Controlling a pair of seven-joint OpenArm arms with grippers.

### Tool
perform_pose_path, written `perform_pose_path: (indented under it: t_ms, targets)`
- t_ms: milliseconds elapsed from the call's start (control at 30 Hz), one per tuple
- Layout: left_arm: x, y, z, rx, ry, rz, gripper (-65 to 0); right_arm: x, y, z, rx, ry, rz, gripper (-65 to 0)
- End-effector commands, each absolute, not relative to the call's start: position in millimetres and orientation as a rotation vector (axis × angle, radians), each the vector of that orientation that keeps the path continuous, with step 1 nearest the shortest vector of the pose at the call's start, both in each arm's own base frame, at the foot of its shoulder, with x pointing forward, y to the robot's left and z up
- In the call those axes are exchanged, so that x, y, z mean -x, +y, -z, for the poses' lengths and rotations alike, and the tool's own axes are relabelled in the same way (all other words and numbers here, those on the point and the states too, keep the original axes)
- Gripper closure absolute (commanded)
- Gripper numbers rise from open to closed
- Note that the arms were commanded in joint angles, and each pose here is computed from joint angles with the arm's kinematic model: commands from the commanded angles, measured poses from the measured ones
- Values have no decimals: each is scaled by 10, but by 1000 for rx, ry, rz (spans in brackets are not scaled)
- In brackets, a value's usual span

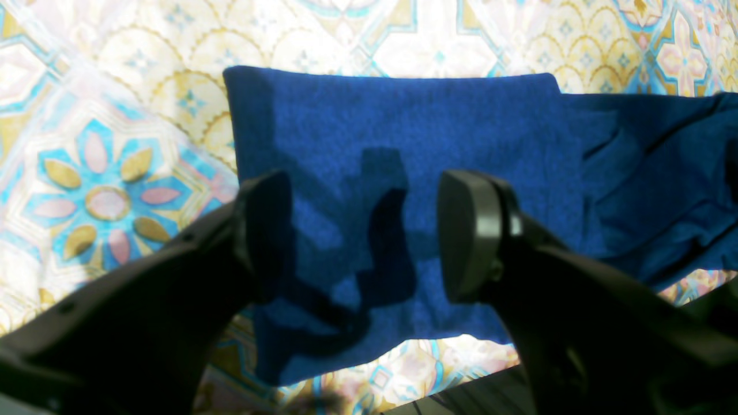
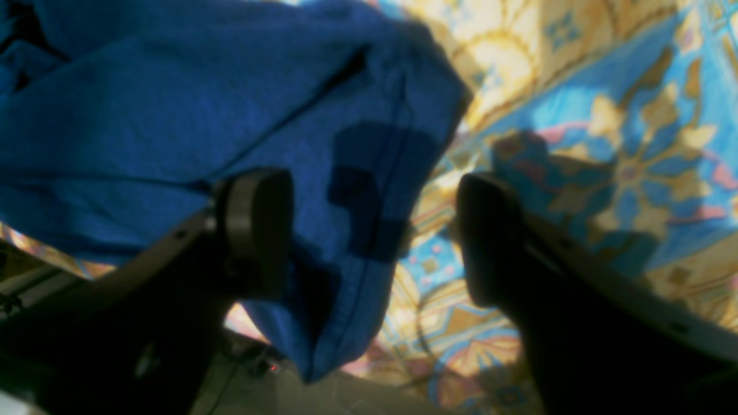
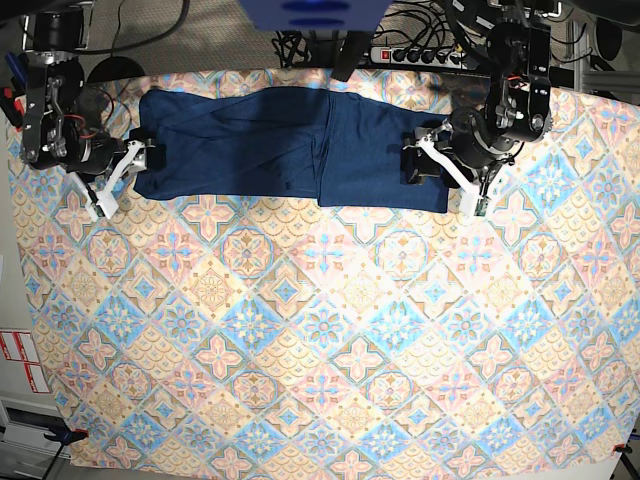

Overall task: Fold the T-shirt properly
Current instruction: 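Move the right gripper to the shirt's other end and grasp it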

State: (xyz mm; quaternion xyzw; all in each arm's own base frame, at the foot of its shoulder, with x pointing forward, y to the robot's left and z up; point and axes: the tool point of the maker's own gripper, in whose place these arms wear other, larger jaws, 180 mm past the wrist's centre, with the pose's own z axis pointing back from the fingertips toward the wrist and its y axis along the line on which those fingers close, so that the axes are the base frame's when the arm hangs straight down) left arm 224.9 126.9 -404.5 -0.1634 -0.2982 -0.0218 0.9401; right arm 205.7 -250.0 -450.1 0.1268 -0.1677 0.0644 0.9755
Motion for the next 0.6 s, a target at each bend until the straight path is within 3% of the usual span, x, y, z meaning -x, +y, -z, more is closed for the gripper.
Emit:
perform_pose_path:
  t_ms: [0, 567]
  targets:
    - [-2316, 1264, 3956, 342, -646, 50, -393, -2113, -2580, 4449, -249, -356, -127, -428]
    - [-2314, 1271, 3964, 337, -644, 52, -393, -1903, -2253, 4661, -471, -298, 25, -428]
